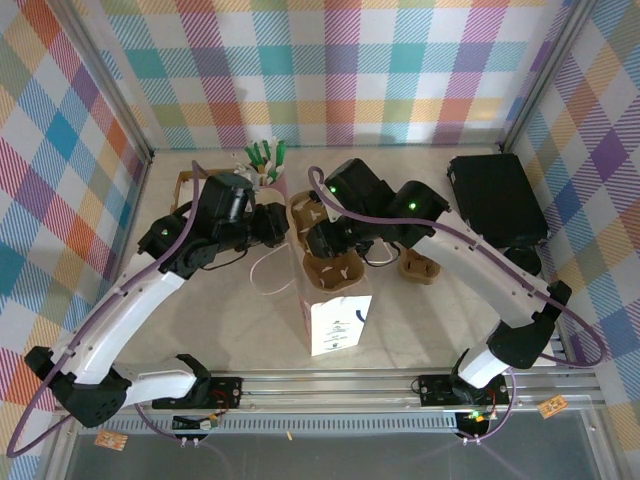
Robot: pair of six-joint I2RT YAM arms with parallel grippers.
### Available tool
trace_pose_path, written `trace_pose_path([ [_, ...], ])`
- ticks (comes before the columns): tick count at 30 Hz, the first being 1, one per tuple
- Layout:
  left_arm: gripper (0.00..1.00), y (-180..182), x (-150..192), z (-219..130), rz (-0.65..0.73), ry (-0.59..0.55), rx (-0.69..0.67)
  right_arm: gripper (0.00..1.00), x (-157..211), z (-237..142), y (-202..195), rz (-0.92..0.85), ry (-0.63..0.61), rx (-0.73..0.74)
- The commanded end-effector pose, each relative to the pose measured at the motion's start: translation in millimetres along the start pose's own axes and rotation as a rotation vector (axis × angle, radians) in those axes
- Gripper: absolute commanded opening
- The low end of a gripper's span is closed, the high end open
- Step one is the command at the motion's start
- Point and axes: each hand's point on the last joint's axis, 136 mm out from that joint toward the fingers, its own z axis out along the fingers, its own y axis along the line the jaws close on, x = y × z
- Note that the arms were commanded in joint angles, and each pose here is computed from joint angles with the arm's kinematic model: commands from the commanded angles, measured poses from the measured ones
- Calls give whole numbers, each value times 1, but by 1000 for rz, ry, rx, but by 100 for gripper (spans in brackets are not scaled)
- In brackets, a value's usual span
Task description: Pack the takeout coffee
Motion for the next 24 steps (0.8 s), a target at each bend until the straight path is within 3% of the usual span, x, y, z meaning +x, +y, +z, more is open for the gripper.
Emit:
trace_pose_path([
  [1,41,-3,10,9,-36,53,27,35,5,-9,0,22,3,7],
  [7,37,9,18,11,-69,67,-14,34,5,-9,0,35,12,9],
  [13,12,17,22,18,-92,96,-71,34,6,-10,3,41,42,0],
  [18,4,13,11,13,-110,59,-76,34,15,-7,7,63,99,-24],
  [24,2,8,9,15,-118,60,-54,34,24,7,3,73,153,-5],
])
